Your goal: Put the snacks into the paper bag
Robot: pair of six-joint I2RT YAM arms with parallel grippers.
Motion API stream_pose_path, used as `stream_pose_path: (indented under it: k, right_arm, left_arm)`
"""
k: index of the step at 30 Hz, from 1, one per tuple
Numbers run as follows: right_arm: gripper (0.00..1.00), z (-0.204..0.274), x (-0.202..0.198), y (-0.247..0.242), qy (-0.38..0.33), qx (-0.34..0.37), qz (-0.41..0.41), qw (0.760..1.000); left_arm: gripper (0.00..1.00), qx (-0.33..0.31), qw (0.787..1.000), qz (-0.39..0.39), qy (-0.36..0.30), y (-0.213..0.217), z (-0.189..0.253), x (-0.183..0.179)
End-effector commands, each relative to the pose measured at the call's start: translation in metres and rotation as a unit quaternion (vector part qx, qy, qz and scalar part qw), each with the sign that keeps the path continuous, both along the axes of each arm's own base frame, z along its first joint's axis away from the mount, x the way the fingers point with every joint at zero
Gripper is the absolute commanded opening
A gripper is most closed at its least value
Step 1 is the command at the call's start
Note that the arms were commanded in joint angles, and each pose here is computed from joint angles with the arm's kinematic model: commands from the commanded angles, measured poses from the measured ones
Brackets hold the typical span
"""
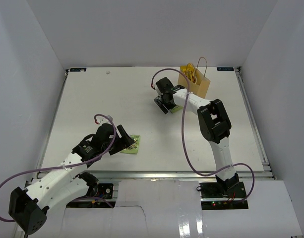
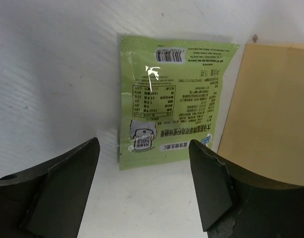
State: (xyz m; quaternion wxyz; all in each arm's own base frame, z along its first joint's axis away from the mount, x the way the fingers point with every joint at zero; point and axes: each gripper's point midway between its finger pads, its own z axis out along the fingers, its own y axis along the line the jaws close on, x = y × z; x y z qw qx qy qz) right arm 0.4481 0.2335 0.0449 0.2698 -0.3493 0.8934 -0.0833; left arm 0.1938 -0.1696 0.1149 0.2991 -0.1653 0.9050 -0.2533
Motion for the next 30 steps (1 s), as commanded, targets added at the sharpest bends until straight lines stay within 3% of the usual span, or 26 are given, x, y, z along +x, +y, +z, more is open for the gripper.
stream_pose_path:
  k: [1,8,18,23,30]
  right_arm:
    - [0.78,-0.003,0.016,-0.001,-0.003,0.013,0.0,1.0]
    - [0.68,-0.026,0.005,-0.003,0.046,0.042,0.019,0.998]
    - [0.36,-0.074,-0.032,-0.008,0.141,0.052,0.029,0.988]
    - [0.21,-0.078,-0.044,-0.003,0.167,0.063,0.048,0.983]
    - [0.1,-0.068,-0.054,0.003,0.18,0.088,0.081,0.976]
  left_arm:
    - [0.81,-0.008,1.0,0.007,-0.008,0.002,0.004,0.0]
    - [0.81,-0.012,1.0,0.01,-0.014,0.002,0.007,0.002]
    - [0.81,-0.018,1.0,0.002,-0.021,-0.002,0.01,0.004]
    - [0.81,-0.031,0.999,-0.003,-0.033,-0.005,0.015,0.005]
    - [0.81,-0.073,0.995,-0.02,-0.066,-0.018,0.027,0.01]
